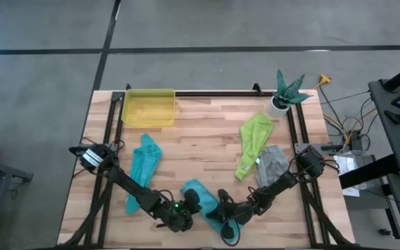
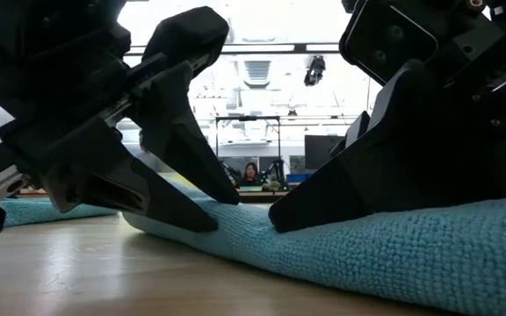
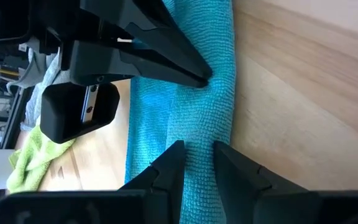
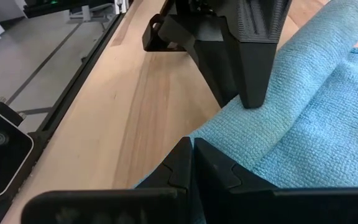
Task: Roll microfiber towels into tight, uniform cylinder then place into a basket
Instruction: Roll the right light blue towel
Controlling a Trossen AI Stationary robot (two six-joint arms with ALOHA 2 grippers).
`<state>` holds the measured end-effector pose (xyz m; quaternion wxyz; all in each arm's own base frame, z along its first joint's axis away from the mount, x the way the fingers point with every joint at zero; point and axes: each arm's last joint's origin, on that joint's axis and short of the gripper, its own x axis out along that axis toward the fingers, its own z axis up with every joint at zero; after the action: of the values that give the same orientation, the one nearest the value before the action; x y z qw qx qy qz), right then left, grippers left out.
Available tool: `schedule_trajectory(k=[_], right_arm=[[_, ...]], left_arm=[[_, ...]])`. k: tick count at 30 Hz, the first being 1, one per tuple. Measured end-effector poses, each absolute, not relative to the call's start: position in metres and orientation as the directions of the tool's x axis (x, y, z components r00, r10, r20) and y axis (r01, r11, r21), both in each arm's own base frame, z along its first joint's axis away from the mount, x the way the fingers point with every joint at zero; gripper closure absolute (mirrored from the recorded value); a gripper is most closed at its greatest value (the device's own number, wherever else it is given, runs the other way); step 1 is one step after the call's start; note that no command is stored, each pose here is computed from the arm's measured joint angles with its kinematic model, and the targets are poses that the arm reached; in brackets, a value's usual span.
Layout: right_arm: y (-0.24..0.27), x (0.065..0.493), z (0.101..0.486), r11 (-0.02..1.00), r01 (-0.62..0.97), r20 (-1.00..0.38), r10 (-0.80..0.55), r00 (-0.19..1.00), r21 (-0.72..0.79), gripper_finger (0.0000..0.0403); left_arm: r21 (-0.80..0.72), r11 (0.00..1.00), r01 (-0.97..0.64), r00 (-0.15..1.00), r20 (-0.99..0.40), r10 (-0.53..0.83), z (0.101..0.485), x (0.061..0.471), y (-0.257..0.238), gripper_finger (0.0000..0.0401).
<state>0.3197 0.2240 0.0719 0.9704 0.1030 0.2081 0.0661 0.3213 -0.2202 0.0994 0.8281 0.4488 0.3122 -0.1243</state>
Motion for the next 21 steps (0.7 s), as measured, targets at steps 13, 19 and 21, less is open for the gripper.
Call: schedule_trajectory(k=[13,19,21], right_arm=[[0.2241,0.3199,0.0725,0.97,-0.088,-0.385,0.172,0.907,0.227,0.039],[0.2247,0.3202,0.0775,0.973,-0.104,-0.37,0.177,0.912,0.208,0.039],[0.225,0.3203,0.0818,0.973,-0.109,-0.36,0.179,0.915,0.205,0.039]], left_arm=[[0.631,0.605,0.486,0.767,-0.639,0.051,0.0993,0.324,-0.2174,0.0372],[0.618,0.606,0.5,0.762,-0.647,0.031,0.0992,0.324,-0.218,0.0397],[0.611,0.607,0.508,0.76,-0.65,0.019,0.1001,0.3241,-0.2181,0.0399]])
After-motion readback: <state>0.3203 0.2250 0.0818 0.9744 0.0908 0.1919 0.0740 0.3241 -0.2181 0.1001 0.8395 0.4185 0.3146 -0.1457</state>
